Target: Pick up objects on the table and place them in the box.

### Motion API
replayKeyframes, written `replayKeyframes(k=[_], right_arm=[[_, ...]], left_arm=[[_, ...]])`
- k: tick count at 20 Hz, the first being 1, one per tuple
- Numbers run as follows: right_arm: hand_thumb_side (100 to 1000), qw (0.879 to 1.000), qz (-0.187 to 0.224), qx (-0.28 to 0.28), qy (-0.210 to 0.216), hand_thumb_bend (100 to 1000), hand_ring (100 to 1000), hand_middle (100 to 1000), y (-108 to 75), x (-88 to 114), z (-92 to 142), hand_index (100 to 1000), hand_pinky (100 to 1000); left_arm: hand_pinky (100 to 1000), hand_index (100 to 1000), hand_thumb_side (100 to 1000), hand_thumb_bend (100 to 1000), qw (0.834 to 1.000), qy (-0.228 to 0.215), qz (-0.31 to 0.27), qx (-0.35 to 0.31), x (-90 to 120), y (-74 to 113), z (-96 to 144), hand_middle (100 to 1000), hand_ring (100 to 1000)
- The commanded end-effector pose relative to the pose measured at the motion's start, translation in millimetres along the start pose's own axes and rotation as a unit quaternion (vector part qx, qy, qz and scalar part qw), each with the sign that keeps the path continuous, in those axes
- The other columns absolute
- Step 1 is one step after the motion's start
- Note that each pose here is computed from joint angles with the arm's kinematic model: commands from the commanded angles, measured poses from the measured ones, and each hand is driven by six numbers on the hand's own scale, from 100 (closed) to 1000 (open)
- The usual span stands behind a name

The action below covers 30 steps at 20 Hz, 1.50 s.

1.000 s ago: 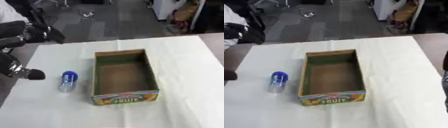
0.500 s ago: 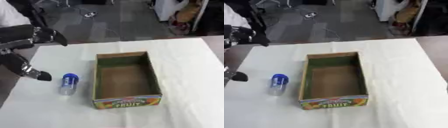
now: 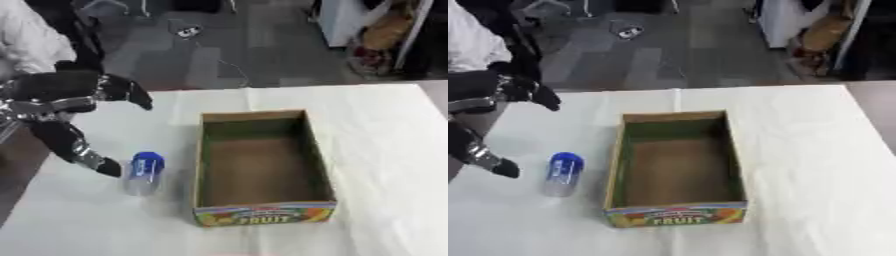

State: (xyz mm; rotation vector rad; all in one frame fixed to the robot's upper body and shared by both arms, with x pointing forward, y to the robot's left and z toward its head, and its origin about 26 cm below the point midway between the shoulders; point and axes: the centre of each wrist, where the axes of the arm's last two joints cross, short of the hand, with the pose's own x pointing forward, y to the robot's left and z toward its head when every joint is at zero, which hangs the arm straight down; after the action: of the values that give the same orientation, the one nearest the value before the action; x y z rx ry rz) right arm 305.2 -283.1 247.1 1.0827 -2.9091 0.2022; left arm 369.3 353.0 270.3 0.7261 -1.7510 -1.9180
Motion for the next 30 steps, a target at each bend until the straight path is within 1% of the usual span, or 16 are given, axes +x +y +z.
replayKeyframes(k=[1,5,6,7,8,9,10,11,12,13,16,21,22,24,28,30], right_arm=[[1000,0.997,0.017,0.056,-0.045,100,308,415,1.3,0,-8,518,253],[1000,0.997,0.015,0.056,-0.045,100,308,415,1.6,-1,-10,518,255],[1000,0.997,0.015,0.056,-0.045,100,308,415,1.7,-1,-10,518,255],[1000,0.997,0.014,0.056,-0.045,100,308,415,1.9,-1,-11,518,255],[1000,0.997,0.013,0.056,-0.046,100,308,415,2.0,-1,-11,517,255],[1000,0.997,0.013,0.056,-0.047,100,308,415,2.1,-2,-12,517,255],[1000,0.997,0.012,0.055,-0.048,100,308,415,2.2,-2,-12,516,255],[1000,0.997,0.012,0.054,-0.048,100,308,415,2.2,-2,-13,516,255],[1000,0.997,0.011,0.054,-0.049,100,307,414,2.2,-2,-13,516,256],[1000,0.997,0.011,0.054,-0.049,100,307,414,2.3,-2,-14,516,256],[1000,0.997,0.01,0.054,-0.051,100,307,414,2.5,-3,-15,516,257],[1000,0.997,0.008,0.057,-0.052,100,307,414,3.1,-4,-17,516,259],[1000,0.997,0.008,0.057,-0.052,100,307,414,3.2,-4,-17,516,259],[1000,0.997,0.008,0.059,-0.052,100,307,415,3.4,-4,-18,517,260],[1000,0.997,0.006,0.064,-0.053,100,307,415,3.9,-5,-19,517,262],[1000,0.996,0.004,0.065,-0.053,100,306,415,4.2,-5,-20,517,263]], left_arm=[[720,888,793,810,1.0,0.016,-0.016,-0.002,-5,9.0,6,832,749],[727,890,794,820,0.999,0.025,-0.019,-0.005,-9,8.1,8,833,751],[732,893,792,843,0.999,0.027,-0.02,-0.007,-10,7.6,8,836,757],[730,892,793,837,0.999,0.031,-0.021,-0.011,-11,7.0,8,835,755],[762,895,775,871,0.999,0.035,-0.025,-0.017,-12,6.5,8,835,777],[756,895,777,869,0.998,0.04,-0.034,-0.026,-13,6.4,9,835,774],[784,897,772,879,0.997,0.046,-0.044,-0.034,-14,5.8,9,833,794],[783,897,772,879,0.996,0.052,-0.056,-0.042,-14,5.1,8,833,793],[824,898,771,883,0.995,0.057,-0.069,-0.049,-15,5.0,8,830,821],[824,898,771,883,0.992,0.064,-0.088,-0.058,-15,5.5,8,830,821],[861,900,768,896,0.985,0.081,-0.13,-0.08,-16,2.7,8,828,846],[864,901,769,910,0.978,0.094,-0.152,-0.11,-20,-7.4,8,827,850],[854,901,767,913,0.977,0.097,-0.152,-0.116,-21,-8.9,8,827,853],[801,900,764,914,0.975,0.101,-0.153,-0.128,-22,-11.7,9,818,840],[813,905,764,927,0.971,0.107,-0.152,-0.149,-24,-16.9,9,822,844],[808,903,779,914,0.969,0.11,-0.149,-0.162,-25,-19.3,9,820,839]])
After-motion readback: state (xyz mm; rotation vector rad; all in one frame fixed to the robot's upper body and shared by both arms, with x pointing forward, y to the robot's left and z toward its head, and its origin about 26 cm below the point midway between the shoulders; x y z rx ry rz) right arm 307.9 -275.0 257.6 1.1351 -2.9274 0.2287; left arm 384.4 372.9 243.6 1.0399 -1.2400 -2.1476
